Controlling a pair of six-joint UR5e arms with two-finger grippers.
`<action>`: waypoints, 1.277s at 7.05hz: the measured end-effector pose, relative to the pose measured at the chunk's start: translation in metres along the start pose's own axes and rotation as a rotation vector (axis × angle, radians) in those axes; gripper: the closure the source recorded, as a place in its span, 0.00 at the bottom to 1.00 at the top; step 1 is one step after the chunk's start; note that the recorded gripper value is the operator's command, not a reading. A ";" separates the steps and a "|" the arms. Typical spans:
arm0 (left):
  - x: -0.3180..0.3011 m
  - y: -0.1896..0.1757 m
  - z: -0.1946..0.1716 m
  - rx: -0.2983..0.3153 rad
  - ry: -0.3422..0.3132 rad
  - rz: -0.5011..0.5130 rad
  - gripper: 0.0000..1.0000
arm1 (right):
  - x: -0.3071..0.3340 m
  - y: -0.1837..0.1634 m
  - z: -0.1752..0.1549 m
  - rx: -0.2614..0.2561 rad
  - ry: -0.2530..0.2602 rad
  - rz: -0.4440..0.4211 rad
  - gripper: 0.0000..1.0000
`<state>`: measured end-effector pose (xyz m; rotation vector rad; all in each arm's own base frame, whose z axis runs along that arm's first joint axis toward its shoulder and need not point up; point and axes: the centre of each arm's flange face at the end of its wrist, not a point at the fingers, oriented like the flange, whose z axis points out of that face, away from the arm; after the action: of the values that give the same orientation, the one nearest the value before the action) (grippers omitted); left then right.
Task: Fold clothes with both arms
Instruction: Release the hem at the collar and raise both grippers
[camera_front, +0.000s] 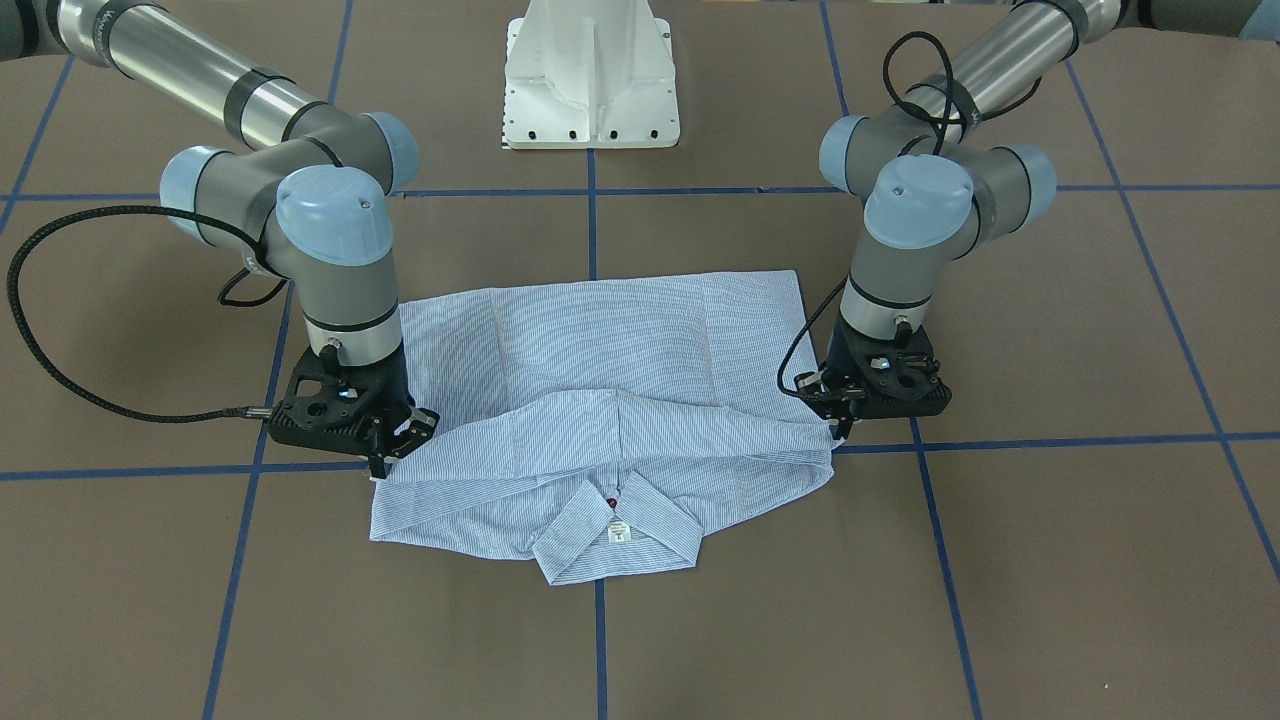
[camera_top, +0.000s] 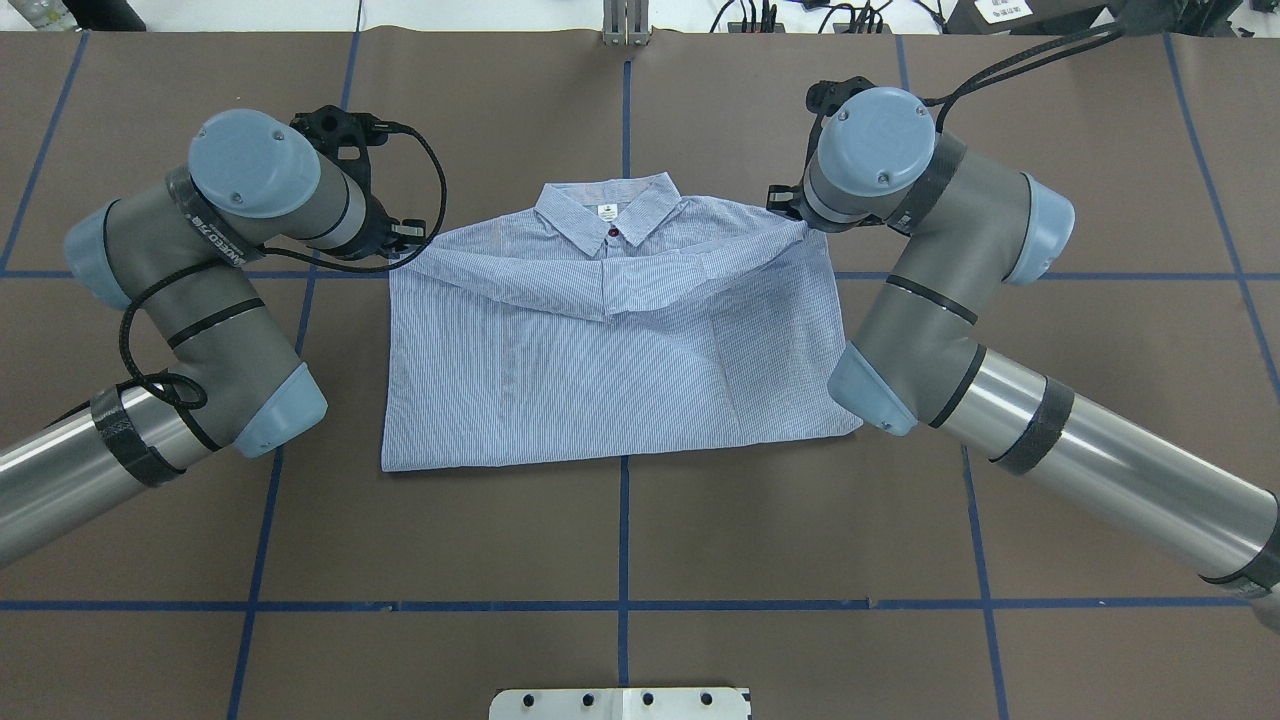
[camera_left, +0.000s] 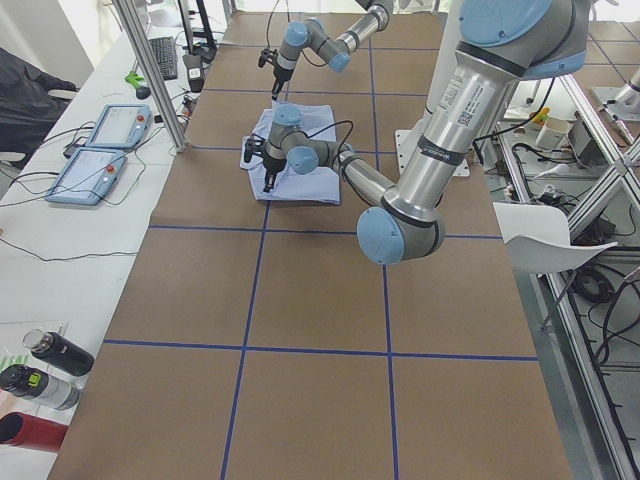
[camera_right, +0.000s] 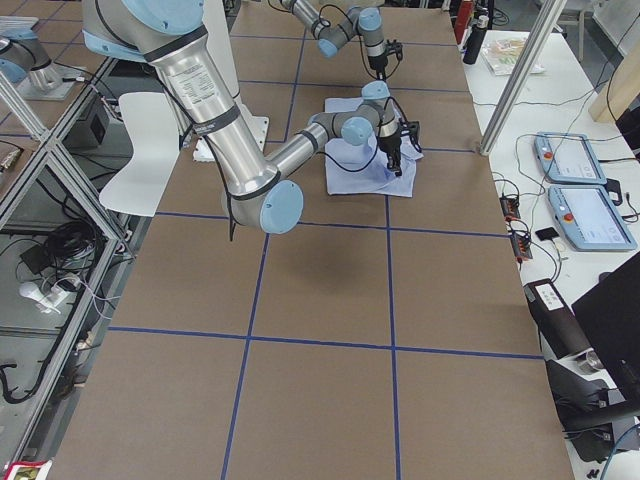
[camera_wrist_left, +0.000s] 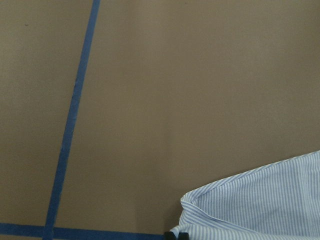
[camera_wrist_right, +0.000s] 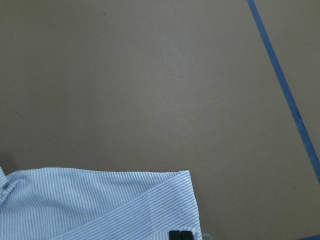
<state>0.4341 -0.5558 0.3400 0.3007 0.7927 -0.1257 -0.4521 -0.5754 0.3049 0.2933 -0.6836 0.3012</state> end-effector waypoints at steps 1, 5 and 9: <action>0.000 0.002 0.000 -0.010 0.009 0.014 1.00 | 0.004 -0.004 0.002 -0.024 -0.005 -0.012 1.00; -0.011 -0.013 -0.017 -0.068 0.073 0.030 0.00 | 0.019 -0.027 0.002 -0.086 -0.024 -0.066 0.00; -0.023 0.039 -0.065 -0.114 0.170 0.063 0.00 | 0.056 -0.069 -0.015 -0.162 -0.082 -0.131 0.00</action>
<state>0.3821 -0.4983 0.3223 0.2300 0.9547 0.0042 -0.3776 -0.6235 0.3190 0.1955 -0.7617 0.1088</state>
